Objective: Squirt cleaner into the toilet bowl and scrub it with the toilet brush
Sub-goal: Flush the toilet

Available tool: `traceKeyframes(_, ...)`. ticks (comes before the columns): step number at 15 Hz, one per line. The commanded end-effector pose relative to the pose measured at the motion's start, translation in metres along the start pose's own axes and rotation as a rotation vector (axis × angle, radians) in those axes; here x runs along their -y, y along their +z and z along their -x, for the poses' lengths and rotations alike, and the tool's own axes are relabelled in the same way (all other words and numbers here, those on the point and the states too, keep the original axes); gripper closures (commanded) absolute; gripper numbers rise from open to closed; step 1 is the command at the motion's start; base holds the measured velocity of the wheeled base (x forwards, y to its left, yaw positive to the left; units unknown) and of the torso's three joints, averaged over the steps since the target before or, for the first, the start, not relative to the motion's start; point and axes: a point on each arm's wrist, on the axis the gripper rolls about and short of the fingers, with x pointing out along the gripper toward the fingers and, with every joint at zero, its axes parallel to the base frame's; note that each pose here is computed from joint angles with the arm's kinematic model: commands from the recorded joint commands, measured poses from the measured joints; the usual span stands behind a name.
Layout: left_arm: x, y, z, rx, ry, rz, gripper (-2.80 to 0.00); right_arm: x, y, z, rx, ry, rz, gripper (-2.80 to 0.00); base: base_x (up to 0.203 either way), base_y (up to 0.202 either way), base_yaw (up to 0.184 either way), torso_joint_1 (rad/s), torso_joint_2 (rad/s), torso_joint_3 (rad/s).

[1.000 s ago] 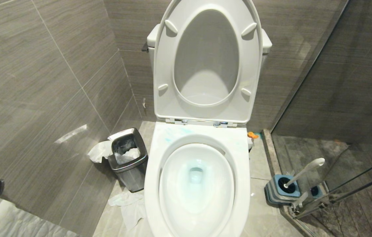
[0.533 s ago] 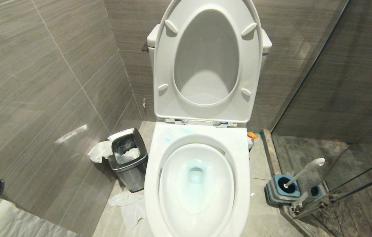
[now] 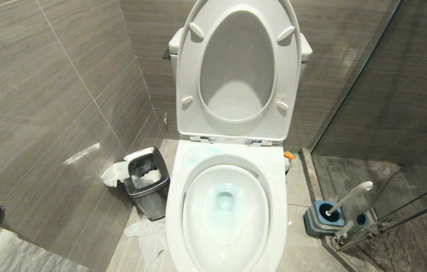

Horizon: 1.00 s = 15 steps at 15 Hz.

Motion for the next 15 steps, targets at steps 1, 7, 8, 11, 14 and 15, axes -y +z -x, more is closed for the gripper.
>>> traceKeyframes(1, 0.000, 0.000, 0.000, 0.003, -0.005, -0.012, 0.00, 0.000, 0.000, 0.000, -0.003, -0.001, 0.000, 0.00, 0.000, 0.000, 0.000, 0.000, 0.00, 0.000)
traceKeyframes(7, 0.001, 0.006, 0.002, 0.021, -0.044, -0.079, 0.00, 0.000, 0.000, 0.000, -0.003, 0.000, 0.001, 0.00, 0.000, 0.000, 0.000, 0.000, 0.00, 0.000)
traceKeyframes(8, 0.001, 0.007, 0.002, 0.025, -0.058, -0.078, 0.00, 0.000, 0.000, 0.000, -0.003, 0.001, 0.001, 0.00, 0.000, 0.000, 0.000, 0.000, 0.00, 0.000)
traceKeyframes(11, 0.001, 0.015, 0.005, 0.047, -0.063, -0.080, 0.00, 0.000, 0.000, 0.000, -0.003, -0.001, 0.000, 0.00, 0.000, 0.000, 0.000, 0.000, 0.00, 0.000)
traceKeyframes(14, 0.002, 0.025, 0.009, 0.057, -0.073, -0.084, 0.00, 0.000, 0.000, 0.000, -0.003, -0.001, 0.000, 0.00, 0.000, 0.000, 0.000, 0.000, 0.00, 0.000)
traceKeyframes(15, 0.002, 0.032, 0.010, 0.060, -0.089, -0.091, 0.00, 0.000, 0.000, 0.000, -0.003, -0.001, 0.001, 0.00, 0.000, 0.000, 0.000, 0.000, 0.00, 0.000)
